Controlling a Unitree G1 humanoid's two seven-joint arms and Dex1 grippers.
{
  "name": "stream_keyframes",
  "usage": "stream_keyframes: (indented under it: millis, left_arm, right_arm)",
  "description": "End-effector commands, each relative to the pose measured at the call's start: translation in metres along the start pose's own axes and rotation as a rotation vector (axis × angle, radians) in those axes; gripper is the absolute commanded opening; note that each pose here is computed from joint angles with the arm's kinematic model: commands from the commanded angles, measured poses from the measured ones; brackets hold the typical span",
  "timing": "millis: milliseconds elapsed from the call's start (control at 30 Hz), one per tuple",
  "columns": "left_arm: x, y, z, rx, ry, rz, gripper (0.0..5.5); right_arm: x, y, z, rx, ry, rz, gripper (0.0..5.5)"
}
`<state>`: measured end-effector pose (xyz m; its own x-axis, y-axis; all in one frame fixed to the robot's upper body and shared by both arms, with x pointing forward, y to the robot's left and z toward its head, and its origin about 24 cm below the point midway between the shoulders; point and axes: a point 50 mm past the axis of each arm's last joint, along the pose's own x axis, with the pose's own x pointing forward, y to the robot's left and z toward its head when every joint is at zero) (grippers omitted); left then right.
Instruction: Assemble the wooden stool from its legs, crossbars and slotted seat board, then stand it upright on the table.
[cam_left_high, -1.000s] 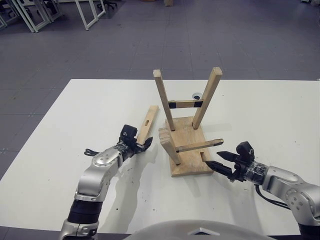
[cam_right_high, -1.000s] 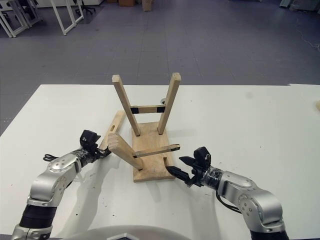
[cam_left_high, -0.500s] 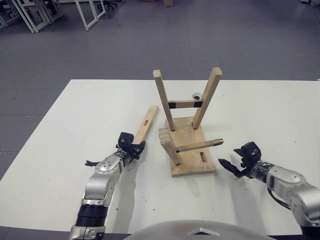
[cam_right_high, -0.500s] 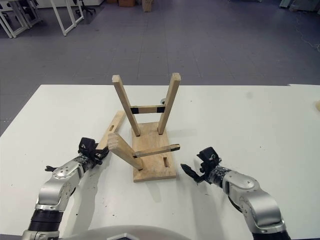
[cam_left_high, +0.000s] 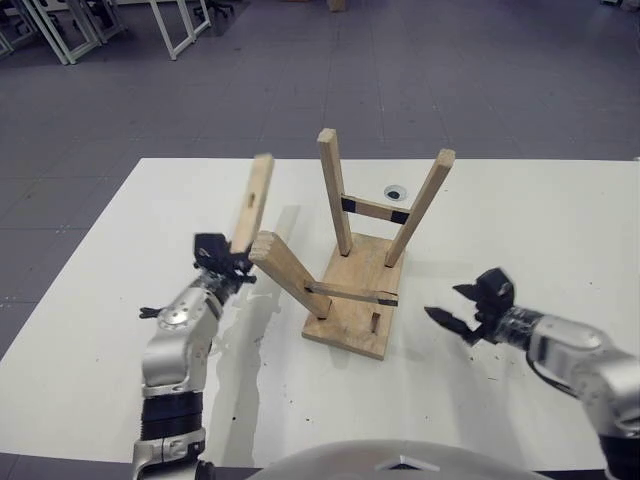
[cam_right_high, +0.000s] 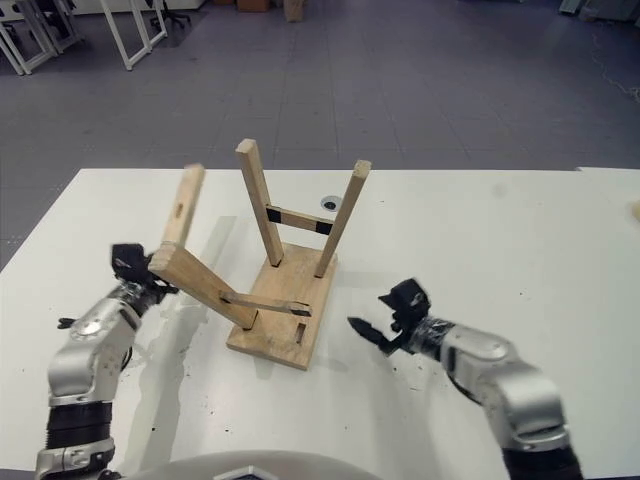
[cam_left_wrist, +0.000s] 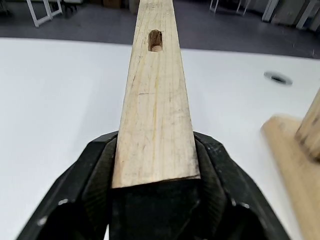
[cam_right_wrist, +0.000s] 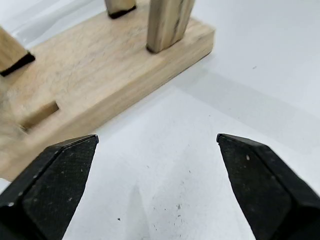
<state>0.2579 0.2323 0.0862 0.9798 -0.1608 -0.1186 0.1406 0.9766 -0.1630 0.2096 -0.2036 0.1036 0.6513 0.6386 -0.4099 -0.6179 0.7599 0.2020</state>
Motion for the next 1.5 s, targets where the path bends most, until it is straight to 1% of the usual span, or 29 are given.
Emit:
stream_keyframes:
  millis: [33, 67, 100, 133, 200, 267, 367, 467, 567, 733, 900, 1067, 1300, 1400, 1433, 1467, 1500]
  left_arm:
    - [-0.014, -0.005, 0.101, -0.203, -0.366, -0.416, 2.05]
    - [-0.018, -0.014, 0.122, -0.249, -0.411, -0.569, 2.05]
    - [-0.022, -0.025, 0.138, -0.283, -0.422, -0.728, 2.05]
    - [-0.024, -0.035, 0.148, -0.308, -0.413, -0.849, 2.05]
    - [-0.025, -0.053, 0.156, -0.353, -0.334, -1.087, 2.05]
    - [-0.024, -0.064, 0.158, -0.391, -0.254, -1.251, 2.05]
    - [-0.011, -0.083, 0.160, -0.416, -0.153, -1.393, 2.05]
    - [-0.001, -0.097, 0.154, -0.403, -0.092, -1.438, 2.05]
    - [0.003, -0.104, 0.148, -0.375, -0.057, -1.453, 2.05]
    - [0.011, -0.103, 0.140, -0.319, -0.033, -1.411, 2.05]
    - [0.014, -0.105, 0.130, -0.311, 0.005, -1.404, 2.05]
    - [0.013, -0.104, 0.126, -0.303, 0.028, -1.417, 2.05]
    - [0.016, -0.101, 0.127, -0.226, -0.013, -1.393, 2.05]
    - [0.019, -0.102, 0.128, -0.243, -0.022, -1.389, 2.05]
    - [0.020, -0.102, 0.130, -0.262, -0.025, -1.391, 2.42]
    - [0.021, -0.100, 0.132, -0.276, -0.032, -1.389, 2.50]
    - [0.023, -0.097, 0.135, -0.279, -0.043, -1.375, 2.71]
  right_arm:
    - [-0.036, 0.001, 0.077, 0.117, -0.314, 0.323, 4.38]
    - [-0.039, 0.004, 0.094, 0.131, -0.387, 0.407, 4.38]
    - [-0.036, 0.006, 0.112, 0.152, -0.466, 0.475, 4.38]
    - [-0.032, 0.009, 0.126, 0.174, -0.517, 0.531, 4.38]
    - [-0.014, 0.020, 0.150, 0.204, -0.561, 0.642, 4.38]
    - [0.002, 0.030, 0.165, 0.215, -0.555, 0.703, 4.38]
    - [0.016, 0.044, 0.184, 0.218, -0.557, 0.772, 4.38]
    - [0.017, 0.054, 0.195, 0.214, -0.565, 0.829, 4.38]
    - [0.016, 0.061, 0.203, 0.210, -0.576, 0.857, 4.38]
    - [0.011, 0.069, 0.208, 0.208, -0.581, 0.906, 4.38]
    - [0.012, 0.071, 0.209, 0.223, -0.577, 0.907, 4.38]
    - [0.020, 0.061, 0.200, 0.275, -0.545, 0.860, 3.64]
    - [0.024, 0.055, 0.196, 0.289, -0.543, 0.825, 2.21]
    - [0.024, 0.048, 0.199, 0.301, -0.600, 0.791, 2.17]
    - [0.023, 0.045, 0.201, 0.305, -0.630, 0.782, 2.15]
    - [0.022, 0.042, 0.202, 0.299, -0.654, 0.765, 2.12]
    - [0.019, 0.037, 0.202, 0.286, -0.664, 0.734, 2.06]
